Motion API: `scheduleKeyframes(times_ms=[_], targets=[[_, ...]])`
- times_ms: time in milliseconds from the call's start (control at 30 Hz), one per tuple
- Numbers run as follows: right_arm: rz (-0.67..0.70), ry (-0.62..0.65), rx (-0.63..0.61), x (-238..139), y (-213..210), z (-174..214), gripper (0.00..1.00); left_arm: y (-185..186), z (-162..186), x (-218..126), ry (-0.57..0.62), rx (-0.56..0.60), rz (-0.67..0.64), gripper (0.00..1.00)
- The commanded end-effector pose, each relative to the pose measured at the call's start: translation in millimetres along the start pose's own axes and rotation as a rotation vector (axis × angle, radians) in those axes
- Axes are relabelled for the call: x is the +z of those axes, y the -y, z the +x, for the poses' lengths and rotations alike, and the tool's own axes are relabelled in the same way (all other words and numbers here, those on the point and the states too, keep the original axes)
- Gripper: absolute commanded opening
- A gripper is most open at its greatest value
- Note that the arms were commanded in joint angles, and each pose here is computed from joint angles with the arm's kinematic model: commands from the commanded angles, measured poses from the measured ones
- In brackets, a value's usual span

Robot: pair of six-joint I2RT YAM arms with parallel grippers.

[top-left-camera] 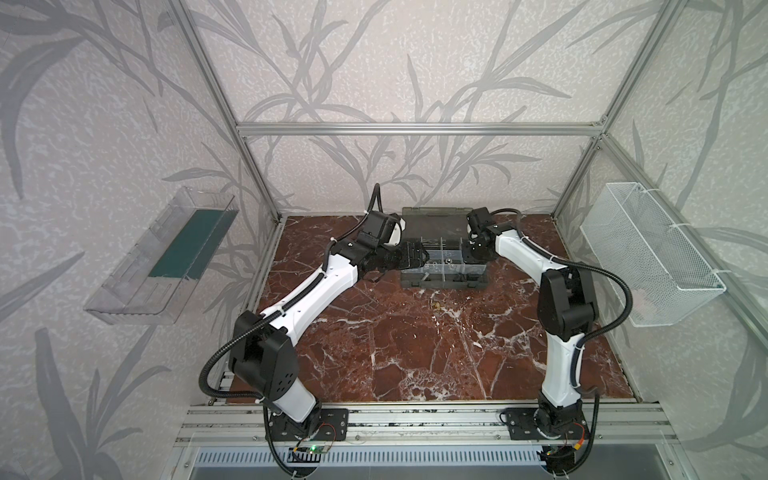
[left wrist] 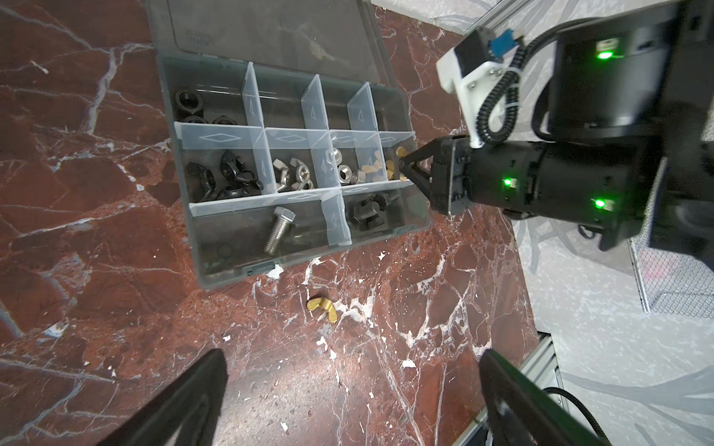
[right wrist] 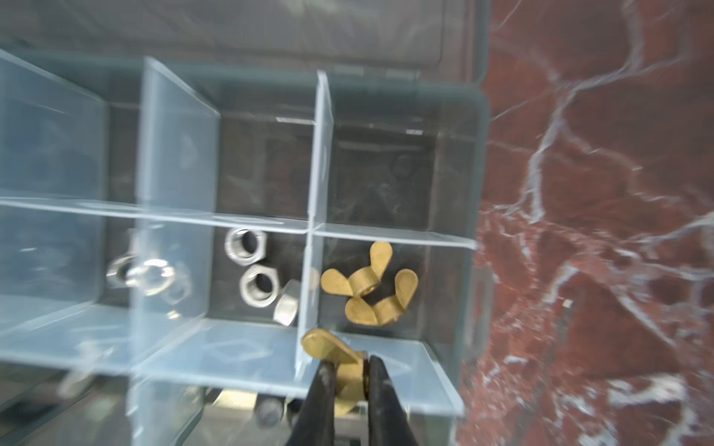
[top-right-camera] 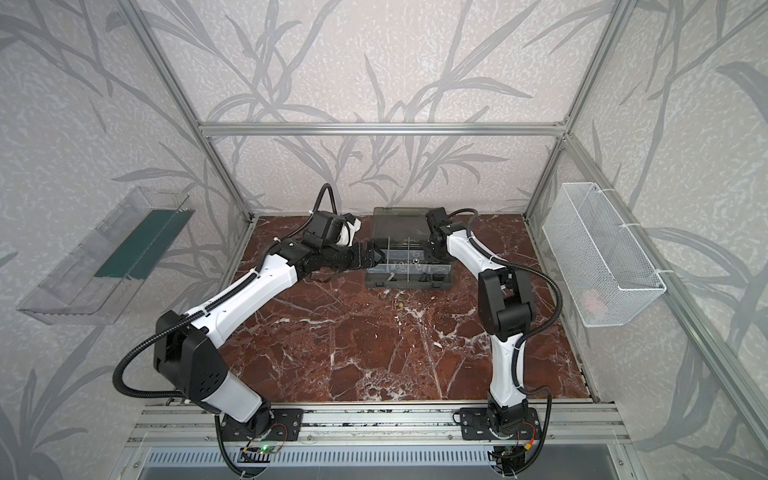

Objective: Sort the screws and nuts into containers
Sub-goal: 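Lift the brass wing nut with the right gripper over the wing-nut compartment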

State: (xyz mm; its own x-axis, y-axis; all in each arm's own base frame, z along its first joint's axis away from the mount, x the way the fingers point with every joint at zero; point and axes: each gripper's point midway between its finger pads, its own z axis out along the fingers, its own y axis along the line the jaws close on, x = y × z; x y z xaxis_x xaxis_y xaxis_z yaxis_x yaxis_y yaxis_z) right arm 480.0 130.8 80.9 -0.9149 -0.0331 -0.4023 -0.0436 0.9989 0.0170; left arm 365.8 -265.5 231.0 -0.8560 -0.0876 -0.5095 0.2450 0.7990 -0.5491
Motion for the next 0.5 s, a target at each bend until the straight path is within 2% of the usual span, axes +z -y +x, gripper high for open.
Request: scheduleKeyframes(times_ms=[0, 200, 300, 467], targets=[[0.006, -0.014, -0.011, -1, 5, -3, 0.23, 4, -4, -11, 0.035, 0.025, 0.007, 0.99], [-0.051, 0.072, -0.065, -36, -7, -12, 0.40, 3, -1, -8, 0.028, 0.018, 0.015, 0.99], [-0.088, 0.074, -0.093, -51, -15, -5, 0.41, 4, -2, -7, 0.032, 0.014, 0.023, 1.00], [-0.153, 0.068, -0.205, -67, -53, 32, 0.42, 6, -3, -12, 0.041, 0.005, 0.034, 0.99]])
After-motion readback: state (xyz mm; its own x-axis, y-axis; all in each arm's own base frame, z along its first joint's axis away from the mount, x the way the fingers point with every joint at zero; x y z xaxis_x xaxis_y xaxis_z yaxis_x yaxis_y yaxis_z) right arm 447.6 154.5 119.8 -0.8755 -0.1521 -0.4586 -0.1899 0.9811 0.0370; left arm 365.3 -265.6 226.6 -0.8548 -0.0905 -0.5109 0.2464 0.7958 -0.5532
